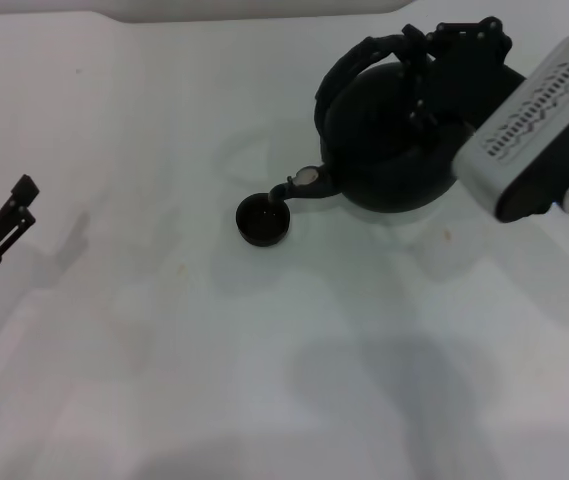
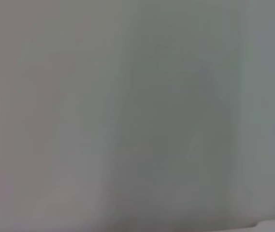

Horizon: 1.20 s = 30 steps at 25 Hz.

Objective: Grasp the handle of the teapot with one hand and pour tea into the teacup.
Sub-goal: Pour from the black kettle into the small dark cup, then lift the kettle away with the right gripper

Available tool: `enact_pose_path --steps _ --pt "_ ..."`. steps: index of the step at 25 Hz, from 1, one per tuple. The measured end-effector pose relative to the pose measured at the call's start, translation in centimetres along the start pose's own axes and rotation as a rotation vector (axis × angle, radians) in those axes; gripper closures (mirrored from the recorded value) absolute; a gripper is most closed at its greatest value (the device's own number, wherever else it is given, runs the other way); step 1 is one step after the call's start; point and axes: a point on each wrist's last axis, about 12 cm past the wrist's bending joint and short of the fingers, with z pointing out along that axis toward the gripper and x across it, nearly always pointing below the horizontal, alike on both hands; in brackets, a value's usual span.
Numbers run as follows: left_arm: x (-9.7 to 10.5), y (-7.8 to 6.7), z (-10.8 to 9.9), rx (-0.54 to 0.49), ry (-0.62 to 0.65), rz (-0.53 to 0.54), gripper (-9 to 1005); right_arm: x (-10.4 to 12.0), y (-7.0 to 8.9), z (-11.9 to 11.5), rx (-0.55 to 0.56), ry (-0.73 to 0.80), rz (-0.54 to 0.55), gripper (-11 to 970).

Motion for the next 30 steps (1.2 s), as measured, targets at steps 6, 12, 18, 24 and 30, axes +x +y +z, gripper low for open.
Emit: enact_pose_path --steps 6,12,18,24,30 --pt "0.1 0.1 0.0 -0.007 0.010 0.001 137 -0.7 0.8 0.3 0.007 0.015 -0.040 849" --pt "-0.1 0.4 0.1 -0.005 0.011 0.010 137 -1.3 1.3 0.5 0.016 0.031 -0.069 849" --pt "-0.1 0.6 0.4 -0.007 0.019 0.015 136 -1.7 1.7 0.8 0.025 0.045 -0.108 850" --pt "-0.2 0.8 0.9 -0.008 0.027 0.021 136 -2.1 1.7 1.2 0.052 0.065 -0.169 851" --pt "-0.3 1.1 1.3 -0.012 0.029 0.024 136 -2.3 1.5 1.5 0.057 0.061 -0.179 852"
